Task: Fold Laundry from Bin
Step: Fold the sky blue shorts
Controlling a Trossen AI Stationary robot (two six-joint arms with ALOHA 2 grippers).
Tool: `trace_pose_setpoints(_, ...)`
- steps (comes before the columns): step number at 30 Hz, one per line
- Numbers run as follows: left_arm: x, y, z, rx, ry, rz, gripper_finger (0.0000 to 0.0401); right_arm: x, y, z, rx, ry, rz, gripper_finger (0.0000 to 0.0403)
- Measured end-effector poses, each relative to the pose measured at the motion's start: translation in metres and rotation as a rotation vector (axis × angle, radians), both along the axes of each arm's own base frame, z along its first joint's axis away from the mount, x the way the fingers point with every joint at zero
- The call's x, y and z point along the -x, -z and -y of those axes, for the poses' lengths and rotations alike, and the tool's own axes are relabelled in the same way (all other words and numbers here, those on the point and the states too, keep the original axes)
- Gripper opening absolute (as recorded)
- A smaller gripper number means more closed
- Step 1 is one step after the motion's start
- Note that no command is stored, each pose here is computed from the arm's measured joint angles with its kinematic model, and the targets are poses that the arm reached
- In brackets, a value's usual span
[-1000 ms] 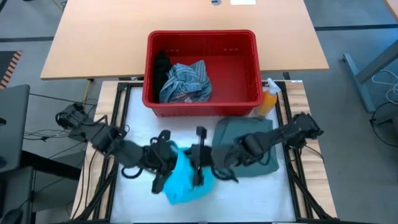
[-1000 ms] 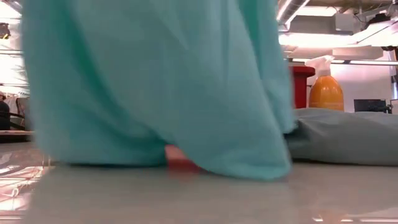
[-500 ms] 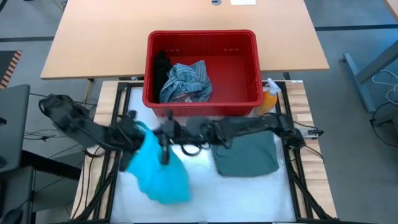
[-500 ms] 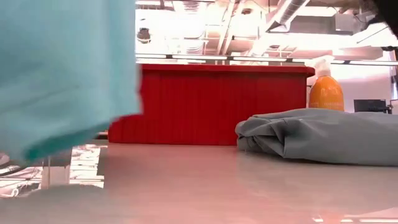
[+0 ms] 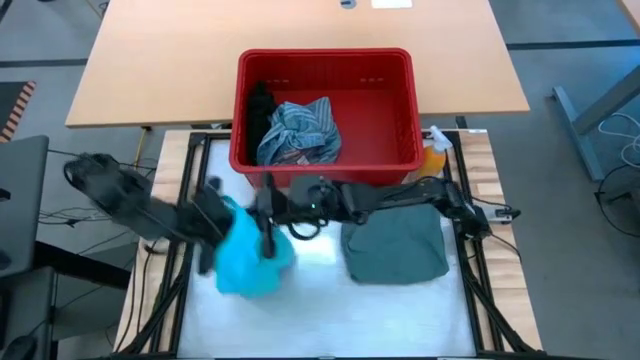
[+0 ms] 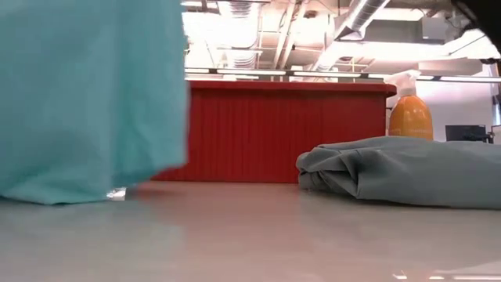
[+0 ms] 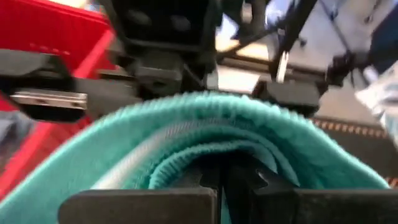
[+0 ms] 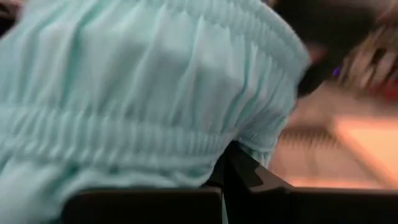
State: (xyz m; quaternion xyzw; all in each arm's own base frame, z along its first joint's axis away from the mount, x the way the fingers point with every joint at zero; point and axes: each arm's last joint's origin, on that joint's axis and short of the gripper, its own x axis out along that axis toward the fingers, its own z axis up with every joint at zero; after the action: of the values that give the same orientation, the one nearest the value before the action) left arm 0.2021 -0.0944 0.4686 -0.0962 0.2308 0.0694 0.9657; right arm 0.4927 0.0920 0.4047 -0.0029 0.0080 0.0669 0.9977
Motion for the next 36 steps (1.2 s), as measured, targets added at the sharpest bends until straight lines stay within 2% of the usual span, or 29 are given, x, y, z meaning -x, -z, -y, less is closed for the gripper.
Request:
trace_pose_setpoints(4,-0.043,0.02,0.022,-0.044,0.009,-0.021,0.0,0.046,-0.006,-0.013,0.081,0.002,-0.357,0.0014)
trace_pose_setpoints(7,-0.073,0.032,0.038,-0.05,0.081,0.012,0.0,0.077,-0.002,-0.028,0.116,-0.013,-0.479,0.0014)
trace_pose_setpoints(10,-0.109,0.047,0.052,-0.023,0.174,0.054,0.0,0.114,0.019,-0.045,0.069,-0.052,-0.524,0.0014)
trace_pose_setpoints(14,-0.156,0.077,0.06,0.027,0.242,0.076,0.0,0.179,0.077,-0.065,-0.077,-0.032,-0.566,0.0014)
trace_pose_setpoints(17,-0.188,0.096,0.064,0.098,0.306,0.142,0.0,0.218,0.104,-0.077,-0.225,0.014,-0.474,0.0014)
trace_pose_setpoints(20,-0.215,0.119,0.067,0.192,0.357,0.172,0.0,0.241,0.113,-0.086,-0.321,0.051,-0.396,0.0014)
trace_pose_setpoints(23,-0.225,0.138,0.069,0.213,0.336,0.127,0.0,0.244,0.12,-0.093,-0.311,0.076,-0.401,0.0014)
trace_pose_setpoints(27,-0.218,0.149,0.07,0.192,0.26,0.031,0.0,0.233,0.128,-0.096,-0.328,0.123,-0.416,0.0014)
trace_pose_setpoints(32,-0.194,0.168,0.07,0.152,0.146,-0.028,0.0,0.206,0.154,-0.084,-0.394,0.203,-0.478,0.0015)
trace_pose_setpoints(34,-0.178,0.18,0.067,0.19,0.091,-0.026,0.0,0.193,0.161,-0.079,-0.421,0.203,-0.471,0.0016)
trace_pose_setpoints(36,-0.16,0.2,0.061,0.275,0.048,0.01,0.0,0.182,0.169,-0.074,-0.443,0.197,-0.472,0.0016)
